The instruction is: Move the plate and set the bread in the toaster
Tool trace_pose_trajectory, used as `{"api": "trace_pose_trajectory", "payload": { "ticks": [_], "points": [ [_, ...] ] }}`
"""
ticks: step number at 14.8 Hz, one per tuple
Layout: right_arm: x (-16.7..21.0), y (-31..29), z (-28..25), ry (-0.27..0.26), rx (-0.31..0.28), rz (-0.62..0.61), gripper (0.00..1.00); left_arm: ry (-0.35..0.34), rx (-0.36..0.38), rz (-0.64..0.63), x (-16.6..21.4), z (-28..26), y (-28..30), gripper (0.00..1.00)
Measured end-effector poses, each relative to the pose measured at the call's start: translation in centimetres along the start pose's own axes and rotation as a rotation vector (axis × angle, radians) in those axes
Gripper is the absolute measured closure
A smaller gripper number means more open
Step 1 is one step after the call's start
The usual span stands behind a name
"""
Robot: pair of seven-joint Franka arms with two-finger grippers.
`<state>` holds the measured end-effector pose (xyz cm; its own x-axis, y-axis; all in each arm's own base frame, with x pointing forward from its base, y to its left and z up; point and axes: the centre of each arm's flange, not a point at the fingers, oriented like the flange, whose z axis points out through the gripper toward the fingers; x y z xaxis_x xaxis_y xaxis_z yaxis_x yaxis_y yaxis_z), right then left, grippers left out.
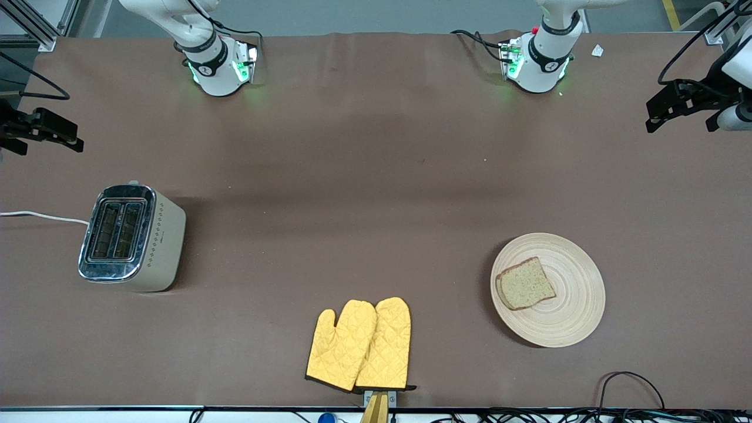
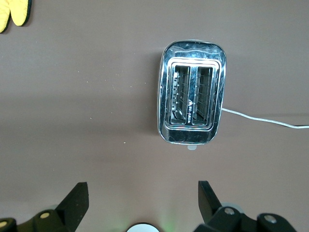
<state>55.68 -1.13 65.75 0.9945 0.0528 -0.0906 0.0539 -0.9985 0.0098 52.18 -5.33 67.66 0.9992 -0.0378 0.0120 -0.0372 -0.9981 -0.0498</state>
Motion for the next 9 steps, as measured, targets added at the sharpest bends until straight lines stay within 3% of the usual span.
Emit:
{"api": "trace_pose_trajectory", "payload": {
  "ticks": [9],
  "points": [
    [0.1, -0.1, -0.1, 0.01, -0.001, -0.001, 0.0, -0.041, -0.012, 0.034, 1.9, 2.4, -0.6, 0.0]
  ]
}}
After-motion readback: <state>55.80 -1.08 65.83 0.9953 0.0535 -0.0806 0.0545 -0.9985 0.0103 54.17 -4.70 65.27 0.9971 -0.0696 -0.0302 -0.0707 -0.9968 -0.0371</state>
